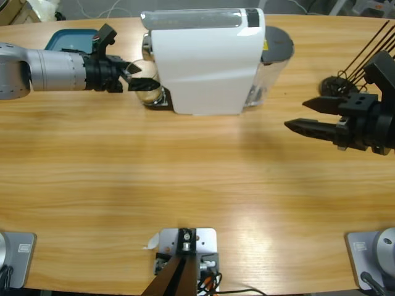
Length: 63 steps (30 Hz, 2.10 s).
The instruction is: Pour coffee
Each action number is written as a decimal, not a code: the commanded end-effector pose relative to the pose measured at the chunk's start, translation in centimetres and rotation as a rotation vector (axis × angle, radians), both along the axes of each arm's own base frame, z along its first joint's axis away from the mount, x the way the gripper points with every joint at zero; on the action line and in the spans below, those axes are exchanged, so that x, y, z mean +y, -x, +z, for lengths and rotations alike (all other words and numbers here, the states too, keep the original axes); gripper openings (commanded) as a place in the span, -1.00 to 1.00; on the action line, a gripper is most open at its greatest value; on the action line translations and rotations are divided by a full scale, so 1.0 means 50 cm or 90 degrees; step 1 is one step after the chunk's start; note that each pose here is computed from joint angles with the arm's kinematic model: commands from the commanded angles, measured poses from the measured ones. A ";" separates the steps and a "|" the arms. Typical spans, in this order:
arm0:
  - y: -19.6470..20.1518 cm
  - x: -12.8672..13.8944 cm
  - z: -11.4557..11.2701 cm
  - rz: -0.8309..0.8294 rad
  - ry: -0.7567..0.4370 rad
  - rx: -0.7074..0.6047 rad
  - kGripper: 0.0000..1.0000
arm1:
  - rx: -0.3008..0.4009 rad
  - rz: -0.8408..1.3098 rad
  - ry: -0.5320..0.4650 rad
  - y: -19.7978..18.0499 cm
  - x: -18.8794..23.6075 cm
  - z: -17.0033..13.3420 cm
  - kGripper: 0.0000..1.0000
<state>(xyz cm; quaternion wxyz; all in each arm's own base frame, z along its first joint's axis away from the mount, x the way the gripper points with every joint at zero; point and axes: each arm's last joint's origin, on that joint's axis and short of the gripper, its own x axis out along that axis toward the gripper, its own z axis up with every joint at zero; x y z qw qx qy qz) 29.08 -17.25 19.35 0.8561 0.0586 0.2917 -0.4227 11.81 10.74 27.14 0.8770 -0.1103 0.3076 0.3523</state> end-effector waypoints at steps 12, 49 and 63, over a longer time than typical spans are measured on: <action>-0.016 -0.003 -0.050 -0.023 0.000 0.043 0.20 | 0.028 0.003 0.015 0.002 0.003 -0.025 0.08; -0.084 0.301 0.064 0.369 -0.020 -0.073 0.21 | 0.028 0.009 0.009 0.002 0.004 -0.022 0.08; -0.142 0.373 -0.005 0.442 -0.037 -0.003 0.22 | 0.025 0.010 0.006 0.002 0.005 -0.021 0.08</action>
